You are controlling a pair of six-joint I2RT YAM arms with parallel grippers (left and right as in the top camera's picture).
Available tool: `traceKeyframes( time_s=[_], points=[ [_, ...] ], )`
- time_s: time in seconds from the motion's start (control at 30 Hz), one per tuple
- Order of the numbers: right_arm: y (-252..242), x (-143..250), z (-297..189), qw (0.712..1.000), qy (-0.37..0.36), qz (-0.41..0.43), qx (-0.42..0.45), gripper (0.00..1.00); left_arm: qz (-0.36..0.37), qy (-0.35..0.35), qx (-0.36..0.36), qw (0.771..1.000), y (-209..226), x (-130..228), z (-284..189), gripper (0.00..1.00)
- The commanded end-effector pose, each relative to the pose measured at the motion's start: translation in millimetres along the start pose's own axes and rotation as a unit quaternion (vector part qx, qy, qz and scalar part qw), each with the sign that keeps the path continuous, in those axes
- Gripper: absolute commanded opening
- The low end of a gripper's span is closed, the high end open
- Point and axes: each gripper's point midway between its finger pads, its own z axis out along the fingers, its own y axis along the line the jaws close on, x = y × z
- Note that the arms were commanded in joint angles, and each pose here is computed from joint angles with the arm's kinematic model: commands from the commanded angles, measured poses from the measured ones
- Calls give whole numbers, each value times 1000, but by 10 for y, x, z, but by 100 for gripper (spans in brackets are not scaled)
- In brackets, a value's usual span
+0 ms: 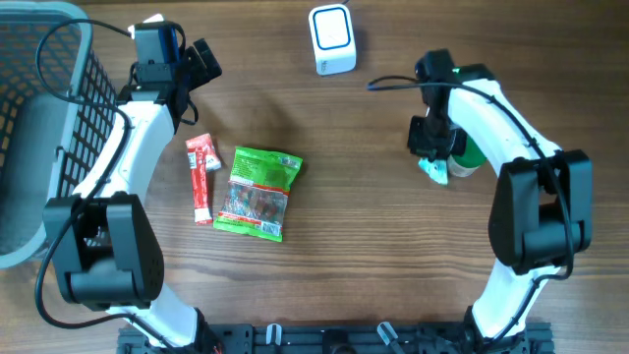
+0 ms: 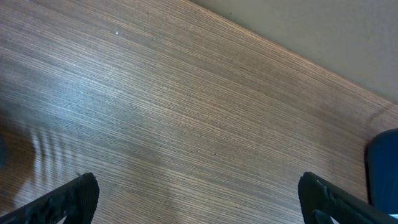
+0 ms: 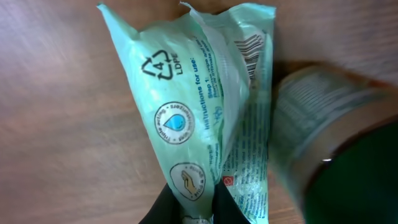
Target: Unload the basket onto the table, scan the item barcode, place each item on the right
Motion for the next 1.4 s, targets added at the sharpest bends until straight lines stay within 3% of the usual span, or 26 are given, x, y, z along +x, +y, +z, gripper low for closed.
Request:
traceKeyframes(
  time_s=[0.0,0.17,0.37,0.43,0.53,0.57,0.6,0.7,0.93,1.0,1.13,1.2,1.3,1.33,1.37],
  points=[
    [8,159,83,998,15,-51,18,30,7,-1,-4,1000,9,-2,19,100],
    [74,17,-128,996,-35,-78,39,42,7,-1,-4,1000,9,-2,19,100],
    [261,-16,-425,994,-57,-91,-3,46,7,-1,-4,1000,9,-2,19,100],
    [567,109,-444,984,-35,-152,-83,46,7,-1,-4,1000,9,-2,19,100],
    [1144,251,-611,940,-38,-249,-230,48,7,-1,-4,1000,9,-2,19,100],
    [1278,263,-669,927,-47,-267,-260,55,7,-1,-4,1000,9,-2,19,100],
    [1369,259,-704,918,-57,-279,-275,70,7,-1,-4,1000,9,-2,19,100],
    [1563,176,-771,905,-96,-302,-285,89,7,-1,-4,1000,9,-2,19,100],
    [2080,190,-971,842,-175,-398,-319,85,-1,-23,24,999,-106,-120,13,100],
    [2193,249,-994,828,-186,-423,-317,85,-22,57,84,995,-303,219,-34,100],
    [2291,261,-1022,815,-206,-445,-309,83,-34,179,204,962,-674,682,-264,100],
    [2296,254,-1027,814,-208,-445,-310,82,-42,214,211,953,-675,817,-330,86],
    [2299,251,-1020,814,-209,-445,-310,82,-74,200,238,947,-679,593,-559,66],
    [2304,246,-1010,813,-211,-445,-310,82,-87,184,240,949,-651,466,-660,45],
    [2310,240,-1002,813,-213,-444,-311,81,-90,166,244,951,-622,336,-776,11]
  ],
)
